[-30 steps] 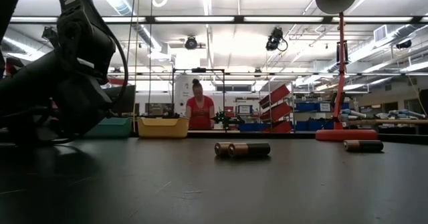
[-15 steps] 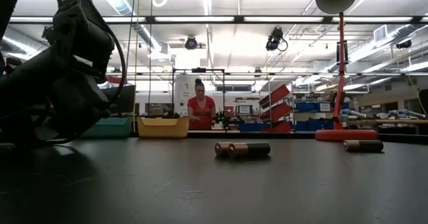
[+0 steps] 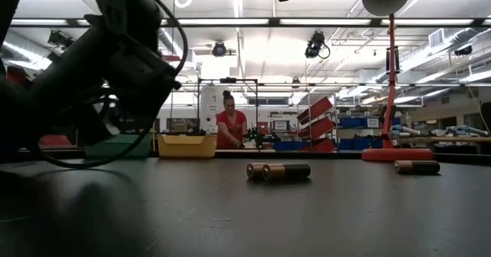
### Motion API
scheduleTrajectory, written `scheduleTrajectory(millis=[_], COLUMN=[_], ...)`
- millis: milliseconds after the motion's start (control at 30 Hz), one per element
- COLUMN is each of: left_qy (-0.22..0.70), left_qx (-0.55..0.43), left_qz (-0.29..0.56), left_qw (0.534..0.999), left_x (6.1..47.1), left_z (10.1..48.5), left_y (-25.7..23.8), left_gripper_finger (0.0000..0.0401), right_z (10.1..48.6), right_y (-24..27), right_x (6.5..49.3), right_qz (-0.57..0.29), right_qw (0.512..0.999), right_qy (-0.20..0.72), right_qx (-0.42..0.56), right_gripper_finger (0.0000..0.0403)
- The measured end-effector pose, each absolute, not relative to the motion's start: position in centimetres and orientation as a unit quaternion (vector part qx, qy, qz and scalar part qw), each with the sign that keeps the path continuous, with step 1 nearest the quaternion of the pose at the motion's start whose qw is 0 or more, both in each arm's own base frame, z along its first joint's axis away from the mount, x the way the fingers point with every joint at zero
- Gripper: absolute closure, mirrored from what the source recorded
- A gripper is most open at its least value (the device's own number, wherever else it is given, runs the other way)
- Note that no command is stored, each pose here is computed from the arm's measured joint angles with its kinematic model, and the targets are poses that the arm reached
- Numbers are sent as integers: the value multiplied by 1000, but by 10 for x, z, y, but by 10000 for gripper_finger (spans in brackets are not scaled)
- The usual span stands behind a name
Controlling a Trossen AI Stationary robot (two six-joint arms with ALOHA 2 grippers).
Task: Sort batteries
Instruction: Put the silver battery into the blue bin
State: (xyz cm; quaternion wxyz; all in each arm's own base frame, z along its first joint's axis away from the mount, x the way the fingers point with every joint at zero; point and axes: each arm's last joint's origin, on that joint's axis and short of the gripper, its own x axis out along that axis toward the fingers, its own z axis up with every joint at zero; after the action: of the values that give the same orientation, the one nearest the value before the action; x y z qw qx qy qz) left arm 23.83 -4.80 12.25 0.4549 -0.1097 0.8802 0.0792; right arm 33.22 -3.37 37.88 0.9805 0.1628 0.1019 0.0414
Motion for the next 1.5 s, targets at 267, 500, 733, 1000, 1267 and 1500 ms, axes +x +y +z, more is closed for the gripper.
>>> scheduleTrajectory(millis=[267,500,733,1000,1267,1500], left_qy=[923,916,853,764,798,814], left_qx=[-109,-153,-174,-196,-166,-68], left_qz=[103,98,147,199,175,88], left_qw=[354,358,470,581,552,570], left_x=[211,187,169,149,156,174], left_z=[123,119,158,186,175,173], left_y=[-44,-45,-48,-51,-54,-58], left_gripper_finger=[274,263,287,295,281,255], right_z=[379,378,377,378,383,383], right_y=[-29,-19,-14,-21,-23,-24], right_x=[332,333,333,333,333,333], right_qz=[61,77,92,83,80,67], right_qw=[979,978,977,979,980,979], right_qy=[105,109,119,110,86,86], right_qx=[162,161,154,150,161,173], right_gripper_finger=[361,361,361,361,361,361])
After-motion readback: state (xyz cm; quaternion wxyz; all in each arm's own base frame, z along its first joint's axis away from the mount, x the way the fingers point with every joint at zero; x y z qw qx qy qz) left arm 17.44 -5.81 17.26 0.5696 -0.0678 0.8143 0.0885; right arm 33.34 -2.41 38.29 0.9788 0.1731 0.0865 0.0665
